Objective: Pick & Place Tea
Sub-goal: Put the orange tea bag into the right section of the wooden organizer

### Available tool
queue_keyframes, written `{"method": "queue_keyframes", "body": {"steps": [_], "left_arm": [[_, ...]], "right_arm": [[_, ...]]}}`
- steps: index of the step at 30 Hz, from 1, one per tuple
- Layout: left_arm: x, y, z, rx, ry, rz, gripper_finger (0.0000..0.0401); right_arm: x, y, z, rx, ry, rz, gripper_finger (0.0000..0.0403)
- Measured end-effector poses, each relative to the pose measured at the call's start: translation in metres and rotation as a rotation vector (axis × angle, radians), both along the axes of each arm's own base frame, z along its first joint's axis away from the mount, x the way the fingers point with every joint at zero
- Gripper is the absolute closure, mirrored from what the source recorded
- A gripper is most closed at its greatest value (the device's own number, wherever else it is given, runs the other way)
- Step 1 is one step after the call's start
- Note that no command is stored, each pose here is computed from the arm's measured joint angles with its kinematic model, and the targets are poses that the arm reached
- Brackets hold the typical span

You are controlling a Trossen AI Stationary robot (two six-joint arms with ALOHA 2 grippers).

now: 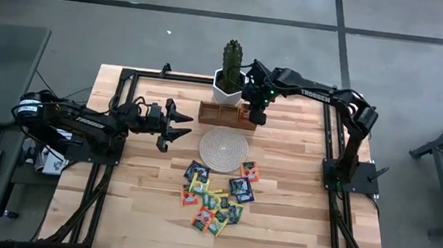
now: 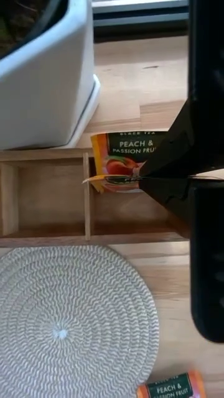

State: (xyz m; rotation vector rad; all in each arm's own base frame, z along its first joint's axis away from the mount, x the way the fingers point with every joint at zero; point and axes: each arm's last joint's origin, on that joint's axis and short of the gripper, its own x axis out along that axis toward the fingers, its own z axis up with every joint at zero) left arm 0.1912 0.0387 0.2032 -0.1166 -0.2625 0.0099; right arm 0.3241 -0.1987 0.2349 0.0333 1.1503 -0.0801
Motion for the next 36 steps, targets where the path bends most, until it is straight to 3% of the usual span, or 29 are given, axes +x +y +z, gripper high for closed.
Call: {"method": "queue_keyframes", "body": {"steps": [15, 29, 36], "left_arm": [[0.000, 0.000, 0.000, 0.000, 0.000, 0.001, 0.0213], [0.000, 0.000, 0.000, 0.000, 0.000, 0.001, 0.0213], [0.000, 0.000, 0.000, -0.001, 0.000, 0.003, 0.0213]], "right_arm": [[0.000, 0.001, -0.001, 0.008, -0.001, 0.006, 0.0399], [-0.003, 0.002, 0.000, 0.023, 0.036, -0.021, 0.0275], [-0.009, 0.017, 0.016, 0.160, 0.137, 0.009, 0.0259]]}}
